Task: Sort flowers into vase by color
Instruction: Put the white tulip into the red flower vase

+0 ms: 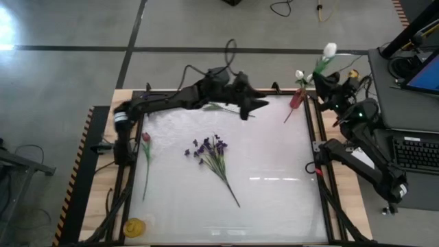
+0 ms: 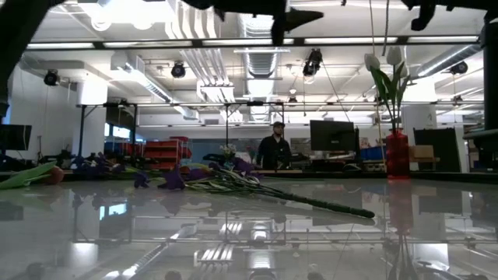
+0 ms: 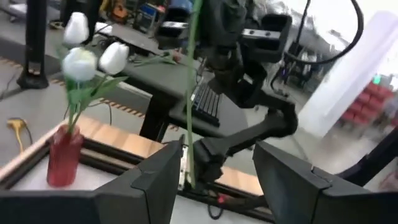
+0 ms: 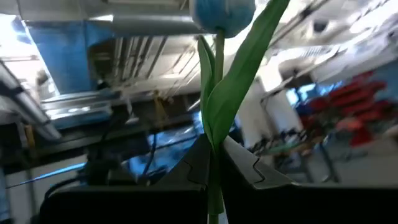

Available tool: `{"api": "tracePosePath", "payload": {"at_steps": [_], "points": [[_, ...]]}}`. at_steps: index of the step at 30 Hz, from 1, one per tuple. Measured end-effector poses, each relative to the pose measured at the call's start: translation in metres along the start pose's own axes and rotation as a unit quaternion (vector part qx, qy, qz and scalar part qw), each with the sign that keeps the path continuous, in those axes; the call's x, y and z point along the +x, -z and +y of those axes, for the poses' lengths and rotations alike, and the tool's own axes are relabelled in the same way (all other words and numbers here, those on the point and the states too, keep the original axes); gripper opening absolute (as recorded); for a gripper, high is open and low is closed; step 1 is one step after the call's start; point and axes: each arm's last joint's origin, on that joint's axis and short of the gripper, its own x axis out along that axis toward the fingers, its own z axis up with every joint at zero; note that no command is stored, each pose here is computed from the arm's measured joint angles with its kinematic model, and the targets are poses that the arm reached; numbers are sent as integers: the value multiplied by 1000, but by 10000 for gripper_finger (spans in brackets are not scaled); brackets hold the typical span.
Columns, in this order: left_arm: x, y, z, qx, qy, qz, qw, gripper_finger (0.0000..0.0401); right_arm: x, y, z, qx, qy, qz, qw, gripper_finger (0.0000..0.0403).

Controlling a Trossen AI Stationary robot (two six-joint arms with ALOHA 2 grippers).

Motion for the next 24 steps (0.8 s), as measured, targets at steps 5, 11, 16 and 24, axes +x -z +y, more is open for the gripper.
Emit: {"api": "tracePosePath", "payload": {"at_steps": [5, 11, 16, 24], "points": [[35, -20, -3, 53, 13, -7, 998, 194, 8, 9, -3, 23, -6, 23, 999, 13], [67, -10, 11, 67, 15, -8, 998, 194, 10, 11, 2, 22, -50, 42, 998, 13], [69, 7, 18, 44, 2, 15, 999, 194, 10, 13, 3, 26, -63, 53, 996, 13], [70, 4, 15, 30, 8, 1, 1000, 194, 23, 32, -2, 36, -87, 106, 990, 13]]}}
